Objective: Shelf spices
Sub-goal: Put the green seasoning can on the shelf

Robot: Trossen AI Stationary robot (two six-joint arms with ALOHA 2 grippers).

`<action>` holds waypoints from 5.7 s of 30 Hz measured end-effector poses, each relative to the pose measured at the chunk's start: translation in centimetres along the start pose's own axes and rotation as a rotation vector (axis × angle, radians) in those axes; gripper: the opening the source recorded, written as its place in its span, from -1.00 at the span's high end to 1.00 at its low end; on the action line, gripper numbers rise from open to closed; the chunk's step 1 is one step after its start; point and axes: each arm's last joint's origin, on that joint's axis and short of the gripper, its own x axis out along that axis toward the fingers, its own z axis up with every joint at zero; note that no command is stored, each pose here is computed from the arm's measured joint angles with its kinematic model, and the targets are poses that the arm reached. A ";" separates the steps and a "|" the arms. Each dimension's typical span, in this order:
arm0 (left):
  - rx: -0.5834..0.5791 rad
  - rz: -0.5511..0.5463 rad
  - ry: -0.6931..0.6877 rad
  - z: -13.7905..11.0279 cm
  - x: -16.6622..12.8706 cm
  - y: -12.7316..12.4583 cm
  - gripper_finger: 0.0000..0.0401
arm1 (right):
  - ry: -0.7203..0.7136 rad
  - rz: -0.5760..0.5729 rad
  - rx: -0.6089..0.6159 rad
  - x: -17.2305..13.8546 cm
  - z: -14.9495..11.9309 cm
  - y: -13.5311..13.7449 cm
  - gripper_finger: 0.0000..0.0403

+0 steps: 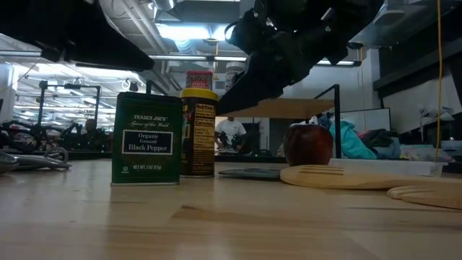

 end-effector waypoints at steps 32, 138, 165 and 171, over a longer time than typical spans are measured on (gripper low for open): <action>-0.054 -0.195 0.149 2.1 7.0 1.0 -0.19 | -0.039 0.033 0.077 0.0 0.4 0.1 -0.21; 0.029 -0.146 0.037 -0.6 0.3 -2.1 0.55 | 0.042 0.073 0.192 0.0 -0.4 0.3 -0.21; 0.272 0.030 0.154 7.7 4.3 10.7 0.55 | 0.019 0.264 0.153 0.3 0.3 3.9 -0.21; 0.245 0.094 0.206 8.3 7.0 13.7 0.55 | 0.021 0.288 0.145 0.3 0.3 4.6 -0.21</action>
